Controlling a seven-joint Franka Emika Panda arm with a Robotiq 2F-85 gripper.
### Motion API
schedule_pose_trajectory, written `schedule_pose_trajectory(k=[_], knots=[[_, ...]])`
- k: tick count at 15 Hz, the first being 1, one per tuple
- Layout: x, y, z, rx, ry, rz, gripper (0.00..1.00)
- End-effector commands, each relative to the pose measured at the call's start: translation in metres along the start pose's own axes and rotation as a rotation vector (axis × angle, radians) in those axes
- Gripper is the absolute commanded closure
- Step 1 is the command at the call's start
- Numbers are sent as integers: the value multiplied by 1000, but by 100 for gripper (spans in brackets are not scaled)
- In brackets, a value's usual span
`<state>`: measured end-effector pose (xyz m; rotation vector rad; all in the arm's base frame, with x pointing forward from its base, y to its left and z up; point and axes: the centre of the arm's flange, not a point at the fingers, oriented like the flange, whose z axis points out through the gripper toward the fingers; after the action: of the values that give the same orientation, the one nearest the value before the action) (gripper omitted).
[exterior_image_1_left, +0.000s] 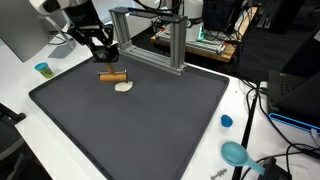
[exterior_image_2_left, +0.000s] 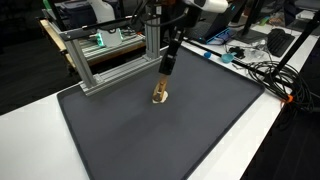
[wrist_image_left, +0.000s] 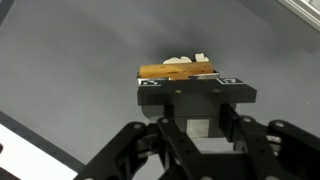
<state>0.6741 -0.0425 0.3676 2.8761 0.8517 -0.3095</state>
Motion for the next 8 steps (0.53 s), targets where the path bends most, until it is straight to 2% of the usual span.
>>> schedule_pose_trajectory(k=[1, 8], knots=[[3, 5, 8, 43, 14, 12, 79], [19, 3, 24, 47, -12, 3, 79]])
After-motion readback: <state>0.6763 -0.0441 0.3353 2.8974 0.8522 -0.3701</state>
